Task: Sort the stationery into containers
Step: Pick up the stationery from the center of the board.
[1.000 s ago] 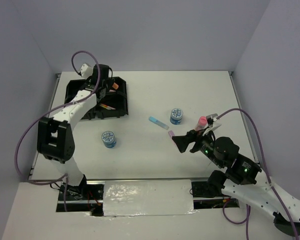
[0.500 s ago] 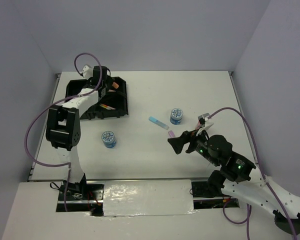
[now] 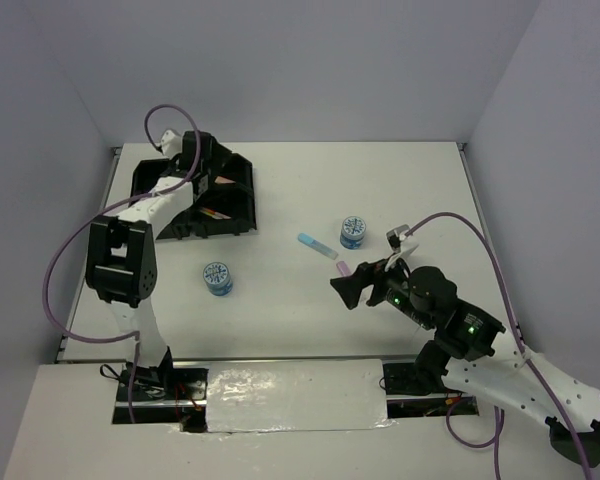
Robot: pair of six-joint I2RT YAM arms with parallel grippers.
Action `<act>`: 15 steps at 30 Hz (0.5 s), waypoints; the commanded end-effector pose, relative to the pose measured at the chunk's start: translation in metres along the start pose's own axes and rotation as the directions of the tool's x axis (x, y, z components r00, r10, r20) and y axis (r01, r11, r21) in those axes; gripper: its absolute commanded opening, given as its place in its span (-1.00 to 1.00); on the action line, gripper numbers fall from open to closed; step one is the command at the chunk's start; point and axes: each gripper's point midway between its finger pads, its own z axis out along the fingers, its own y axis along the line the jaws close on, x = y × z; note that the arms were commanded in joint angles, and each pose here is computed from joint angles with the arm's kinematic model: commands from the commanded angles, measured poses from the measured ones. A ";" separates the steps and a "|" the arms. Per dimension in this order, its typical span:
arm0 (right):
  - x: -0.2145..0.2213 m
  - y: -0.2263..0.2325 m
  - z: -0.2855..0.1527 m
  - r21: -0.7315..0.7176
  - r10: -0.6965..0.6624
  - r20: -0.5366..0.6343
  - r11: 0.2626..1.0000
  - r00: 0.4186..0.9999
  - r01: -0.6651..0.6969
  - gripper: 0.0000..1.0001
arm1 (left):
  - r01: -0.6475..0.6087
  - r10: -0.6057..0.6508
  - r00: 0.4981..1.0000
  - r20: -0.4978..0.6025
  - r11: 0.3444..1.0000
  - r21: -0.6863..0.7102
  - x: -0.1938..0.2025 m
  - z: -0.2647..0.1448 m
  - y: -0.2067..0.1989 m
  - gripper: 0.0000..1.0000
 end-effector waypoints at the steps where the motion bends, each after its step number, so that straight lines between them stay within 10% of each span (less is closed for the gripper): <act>1: -0.031 -0.002 -0.008 0.036 0.021 0.103 0.999 0.994 -0.024 0.99 | -0.105 0.096 0.992 0.083 0.989 0.108 -0.012 -0.077 -0.077 0.99; 15: -0.050 -0.027 -0.055 0.118 0.126 0.228 0.981 0.965 -0.156 0.99 | -0.286 0.228 0.948 -0.222 0.916 -0.282 0.192 -0.153 -0.014 0.95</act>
